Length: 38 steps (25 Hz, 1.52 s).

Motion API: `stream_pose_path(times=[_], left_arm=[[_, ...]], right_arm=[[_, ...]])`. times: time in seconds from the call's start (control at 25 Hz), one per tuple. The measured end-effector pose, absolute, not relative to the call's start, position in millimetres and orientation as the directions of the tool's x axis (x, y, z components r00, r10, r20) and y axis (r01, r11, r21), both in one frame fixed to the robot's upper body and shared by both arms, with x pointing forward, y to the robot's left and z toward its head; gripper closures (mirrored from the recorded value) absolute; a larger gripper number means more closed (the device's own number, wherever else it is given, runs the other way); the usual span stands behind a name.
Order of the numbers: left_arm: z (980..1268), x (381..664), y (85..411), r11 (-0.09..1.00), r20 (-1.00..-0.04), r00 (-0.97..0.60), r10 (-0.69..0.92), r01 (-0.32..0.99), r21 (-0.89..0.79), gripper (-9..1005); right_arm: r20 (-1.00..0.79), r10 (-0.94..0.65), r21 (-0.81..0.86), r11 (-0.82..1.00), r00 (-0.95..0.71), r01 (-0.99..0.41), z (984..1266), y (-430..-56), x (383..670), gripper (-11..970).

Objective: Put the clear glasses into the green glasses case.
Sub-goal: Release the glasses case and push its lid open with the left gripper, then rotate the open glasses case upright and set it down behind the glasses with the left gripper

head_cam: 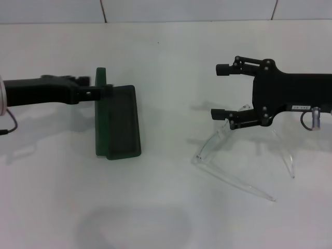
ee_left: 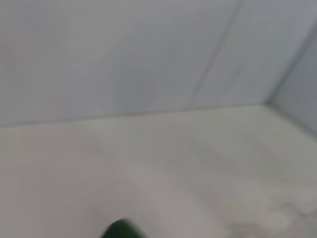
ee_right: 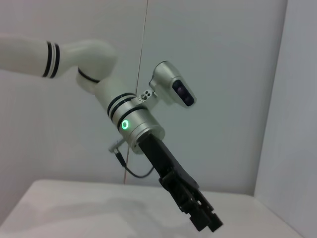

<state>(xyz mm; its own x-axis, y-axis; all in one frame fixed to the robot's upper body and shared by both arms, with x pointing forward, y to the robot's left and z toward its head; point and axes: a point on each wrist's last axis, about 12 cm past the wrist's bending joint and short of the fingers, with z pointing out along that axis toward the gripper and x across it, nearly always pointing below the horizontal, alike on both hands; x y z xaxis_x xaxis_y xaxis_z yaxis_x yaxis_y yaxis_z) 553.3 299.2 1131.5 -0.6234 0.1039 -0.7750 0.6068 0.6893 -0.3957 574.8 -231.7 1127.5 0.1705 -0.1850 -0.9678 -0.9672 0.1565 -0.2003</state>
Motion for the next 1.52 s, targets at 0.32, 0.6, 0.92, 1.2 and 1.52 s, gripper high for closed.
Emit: stream_pose_path(times=[0.32, 0.6, 0.92, 1.2, 1.52], left_arm=[[1129.8, 562.0, 292.6, 0.768, -0.675, -0.730, 0.107, 0.491, -0.410, 164], [1125.7, 567.0, 283.0, 0.757, -0.651, -0.749, 0.120, 0.493, -0.428, 172], [1118.6, 578.3, 279.9, 0.793, -0.624, -0.771, 0.126, 0.456, -0.404, 182], [1114.4, 578.8, 281.3, 0.800, -0.611, -0.780, 0.134, 0.449, -0.398, 190], [1112.7, 578.4, 289.5, 0.813, -0.617, -0.776, 0.136, 0.443, -0.378, 482]], right_arm=[[-0.947, -0.240, -0.250, 0.138, 0.213, -0.958, 1123.8, -223.0, 577.1, 94], [-0.940, -0.245, -0.273, 0.126, 0.236, -0.954, 1122.1, -221.6, 574.8, 98], [-0.938, -0.250, -0.275, 0.109, 0.242, -0.955, 1119.6, -219.6, 572.0, 103], [-0.936, -0.249, -0.283, 0.102, 0.251, -0.954, 1120.7, -219.0, 571.2, 107], [-0.935, -0.249, -0.282, 0.096, 0.251, -0.955, 1119.8, -219.9, 569.3, 111]])
